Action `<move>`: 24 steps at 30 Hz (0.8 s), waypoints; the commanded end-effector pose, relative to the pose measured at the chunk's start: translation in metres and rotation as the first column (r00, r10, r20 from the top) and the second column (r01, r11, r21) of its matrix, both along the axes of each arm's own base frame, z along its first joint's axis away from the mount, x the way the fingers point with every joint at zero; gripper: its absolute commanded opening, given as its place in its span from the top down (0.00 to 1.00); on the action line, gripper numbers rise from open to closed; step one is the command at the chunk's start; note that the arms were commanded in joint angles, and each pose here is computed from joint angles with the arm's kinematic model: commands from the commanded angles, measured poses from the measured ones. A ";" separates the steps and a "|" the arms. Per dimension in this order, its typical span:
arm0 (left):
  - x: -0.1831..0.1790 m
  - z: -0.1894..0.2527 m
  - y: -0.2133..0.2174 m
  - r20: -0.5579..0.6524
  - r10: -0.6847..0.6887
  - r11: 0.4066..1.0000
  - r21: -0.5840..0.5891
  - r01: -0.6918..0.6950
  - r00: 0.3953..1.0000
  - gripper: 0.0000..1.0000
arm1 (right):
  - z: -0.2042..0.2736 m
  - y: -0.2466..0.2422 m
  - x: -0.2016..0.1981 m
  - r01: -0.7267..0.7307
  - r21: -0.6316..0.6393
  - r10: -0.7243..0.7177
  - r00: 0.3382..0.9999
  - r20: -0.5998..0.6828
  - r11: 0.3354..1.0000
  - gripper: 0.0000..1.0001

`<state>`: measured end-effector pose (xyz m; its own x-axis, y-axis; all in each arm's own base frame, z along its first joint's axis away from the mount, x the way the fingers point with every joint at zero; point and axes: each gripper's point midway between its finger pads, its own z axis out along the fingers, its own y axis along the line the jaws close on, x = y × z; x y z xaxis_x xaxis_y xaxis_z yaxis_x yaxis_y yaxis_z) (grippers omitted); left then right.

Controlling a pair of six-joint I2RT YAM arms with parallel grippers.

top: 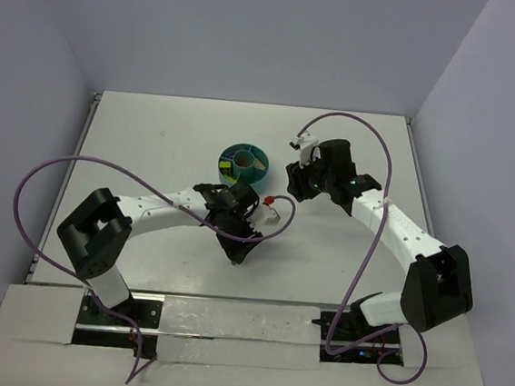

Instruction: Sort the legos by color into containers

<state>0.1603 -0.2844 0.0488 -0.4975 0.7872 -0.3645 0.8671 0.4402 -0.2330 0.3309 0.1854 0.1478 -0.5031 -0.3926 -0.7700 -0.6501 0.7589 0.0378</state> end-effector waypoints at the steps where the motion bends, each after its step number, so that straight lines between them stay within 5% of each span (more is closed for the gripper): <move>1: 0.015 -0.001 -0.004 0.050 0.055 0.997 0.046 -0.058 0.997 0.37 | 0.017 -0.004 0.005 0.020 0.013 -0.021 0.998 0.055 1.000 0.47; 24: 0.007 -0.026 -0.010 0.041 0.017 0.992 0.122 -0.021 0.999 0.47 | 0.016 -0.007 0.003 0.013 0.003 -0.013 0.997 0.070 1.000 0.47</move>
<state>0.1634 -0.2843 0.0164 -0.5110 0.8192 -0.2603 0.8596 0.4890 -0.1482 0.3309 0.1831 0.1511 -0.4920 -0.3947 -0.7760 -0.6490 0.7604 0.0247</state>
